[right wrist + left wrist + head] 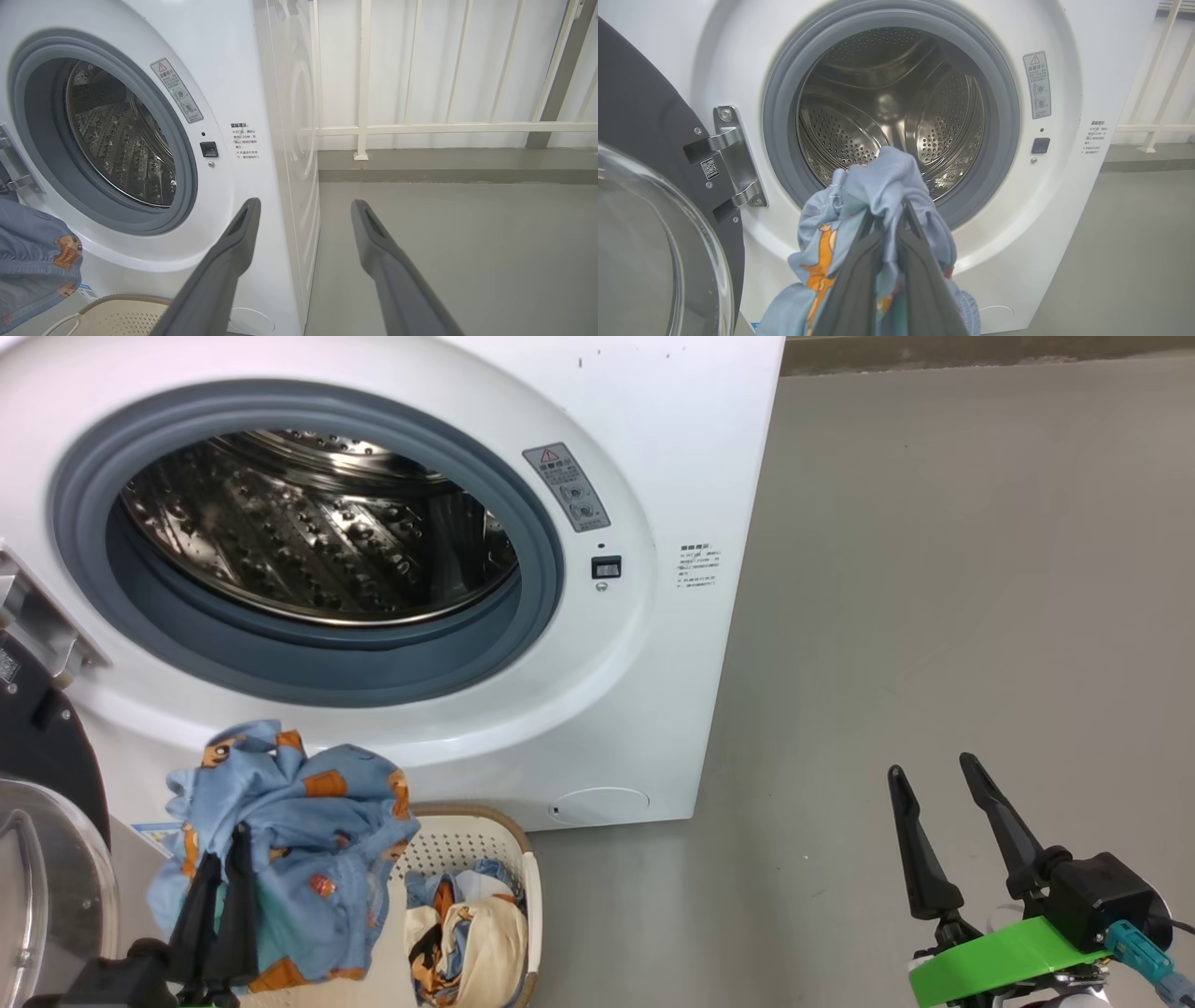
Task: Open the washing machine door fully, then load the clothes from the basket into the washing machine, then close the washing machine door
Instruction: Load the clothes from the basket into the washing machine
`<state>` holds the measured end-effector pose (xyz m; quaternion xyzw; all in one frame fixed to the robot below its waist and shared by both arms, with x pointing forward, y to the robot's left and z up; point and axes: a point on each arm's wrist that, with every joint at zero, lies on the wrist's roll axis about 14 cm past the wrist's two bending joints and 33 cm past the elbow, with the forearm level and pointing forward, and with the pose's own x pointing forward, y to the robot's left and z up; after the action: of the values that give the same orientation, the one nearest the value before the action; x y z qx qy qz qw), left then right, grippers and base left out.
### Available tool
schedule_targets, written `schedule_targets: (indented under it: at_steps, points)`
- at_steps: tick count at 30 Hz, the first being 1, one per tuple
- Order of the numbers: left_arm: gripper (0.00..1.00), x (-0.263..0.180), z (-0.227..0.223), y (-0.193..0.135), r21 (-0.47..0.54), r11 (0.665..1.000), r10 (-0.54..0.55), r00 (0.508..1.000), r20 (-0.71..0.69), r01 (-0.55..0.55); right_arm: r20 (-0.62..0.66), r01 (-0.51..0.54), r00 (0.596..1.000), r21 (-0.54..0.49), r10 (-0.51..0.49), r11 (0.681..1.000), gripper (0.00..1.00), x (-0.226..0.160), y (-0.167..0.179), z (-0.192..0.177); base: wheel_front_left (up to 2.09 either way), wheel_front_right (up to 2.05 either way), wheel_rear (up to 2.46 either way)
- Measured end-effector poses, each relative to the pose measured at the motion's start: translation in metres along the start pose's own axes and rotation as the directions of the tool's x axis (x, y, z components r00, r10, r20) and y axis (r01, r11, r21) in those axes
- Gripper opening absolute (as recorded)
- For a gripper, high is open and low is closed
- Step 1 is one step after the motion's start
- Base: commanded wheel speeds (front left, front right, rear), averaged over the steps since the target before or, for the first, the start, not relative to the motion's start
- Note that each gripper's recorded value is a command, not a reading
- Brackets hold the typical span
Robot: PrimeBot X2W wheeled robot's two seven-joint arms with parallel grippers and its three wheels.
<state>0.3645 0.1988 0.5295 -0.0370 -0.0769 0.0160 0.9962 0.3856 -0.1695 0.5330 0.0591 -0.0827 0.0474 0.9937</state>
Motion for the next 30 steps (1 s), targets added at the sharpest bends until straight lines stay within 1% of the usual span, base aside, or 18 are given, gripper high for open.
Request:
schedule_targets:
  at_steps: [11,21,30]
  points:
    - [0.0,0.0,0.0,0.003,0.0,1.0,0.003,1.0,0.001,-0.003,-0.004,0.005,1.0,-0.001,-0.005,1.0,1.0,-0.001,-0.001,-0.001,0.0,0.0,0.0]
    - [0.0,0.004,-0.011,0.0,-0.007,1.0,-0.012,1.0,-0.029,0.012,-0.025,0.01,1.0,0.001,-0.01,1.0,1.0,-0.001,-0.003,-0.009,0.0,0.0,0.0]
    - [0.0,0.041,-0.011,-0.015,-0.031,0.998,-0.051,0.999,-0.002,0.051,-0.069,0.019,0.997,0.003,-0.019,1.0,1.0,0.0,-0.006,-0.024,0.0,0.0,0.0]
